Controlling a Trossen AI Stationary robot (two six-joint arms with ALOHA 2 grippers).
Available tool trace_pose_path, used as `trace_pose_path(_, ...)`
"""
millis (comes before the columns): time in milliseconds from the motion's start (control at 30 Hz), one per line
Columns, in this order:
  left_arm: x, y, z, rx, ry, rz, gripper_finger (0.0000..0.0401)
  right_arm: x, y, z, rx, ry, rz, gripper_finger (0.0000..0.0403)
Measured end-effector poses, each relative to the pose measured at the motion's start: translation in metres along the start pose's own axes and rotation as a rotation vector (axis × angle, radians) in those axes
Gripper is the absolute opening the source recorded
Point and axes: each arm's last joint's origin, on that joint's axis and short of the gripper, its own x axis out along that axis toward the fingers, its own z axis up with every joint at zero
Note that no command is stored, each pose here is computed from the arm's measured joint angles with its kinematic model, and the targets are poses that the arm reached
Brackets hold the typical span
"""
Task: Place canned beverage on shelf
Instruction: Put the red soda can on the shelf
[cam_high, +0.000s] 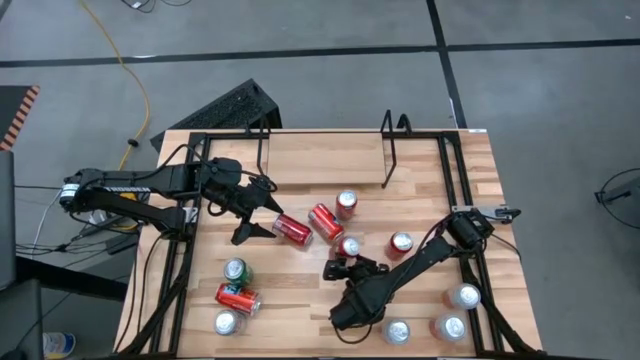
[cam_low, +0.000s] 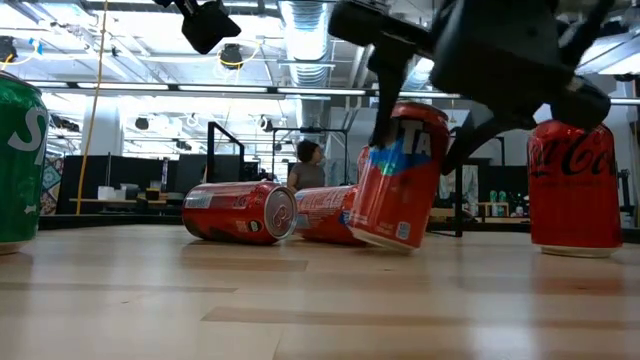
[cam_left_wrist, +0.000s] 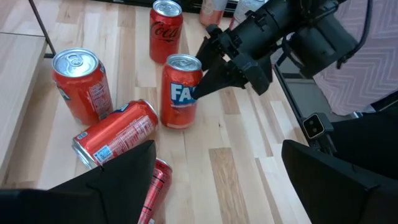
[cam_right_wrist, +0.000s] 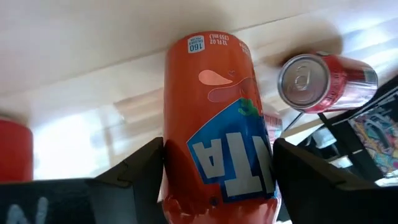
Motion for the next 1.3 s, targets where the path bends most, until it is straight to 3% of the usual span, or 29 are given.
trace_pose_path(267, 0.000, 0.000, 0.000, -0.001, 0.000, 0.000, 0.0334, -0.016, -0.018, -0.006, 0.181, -0.064, -0.038, 0.0315)
trace_pose_path(400, 0.000, 0.000, 0.000, -0.005, -0.002, -0.001, 0.0334, -0.024, -0.026, -0.011, 0.346, -0.084, -0.048, 0.0335)
trace_pose_path(567, 0.007, -0.005, 0.000, 0.001, 0.002, -0.043, 0.0334, -0.046, -0.034, -0.022, 0.758, -0.111, -0.041, 0.0344)
trace_pose_path(700, 0.020, -0.012, 0.001, 0.060, -0.003, -0.083, 0.0334, -0.067, -0.035, -0.039, 1.187, -0.099, -0.006, 0.0341)
trace_pose_path(800, 0.034, -0.017, 0.004, 0.097, -0.034, -0.116, 0.0334, -0.075, -0.035, -0.045, 1.535, -0.117, 0.094, 0.0336)
trace_pose_path(900, 0.050, -0.021, 0.008, 0.132, -0.091, -0.147, 0.0334, -0.085, -0.029, -0.045, 1.740, -0.141, 0.178, 0.0334)
trace_pose_path(1067, 0.080, -0.022, 0.010, 0.189, -0.153, -0.194, 0.0334, -0.112, -0.008, -0.028, 1.884, -0.183, 0.218, 0.0334)
trace_pose_path(1300, 0.121, -0.014, 0.003, 0.243, -0.090, -0.187, 0.0334, -0.147, 0.021, -0.010, 2.036, -0.261, 0.242, 0.0334)
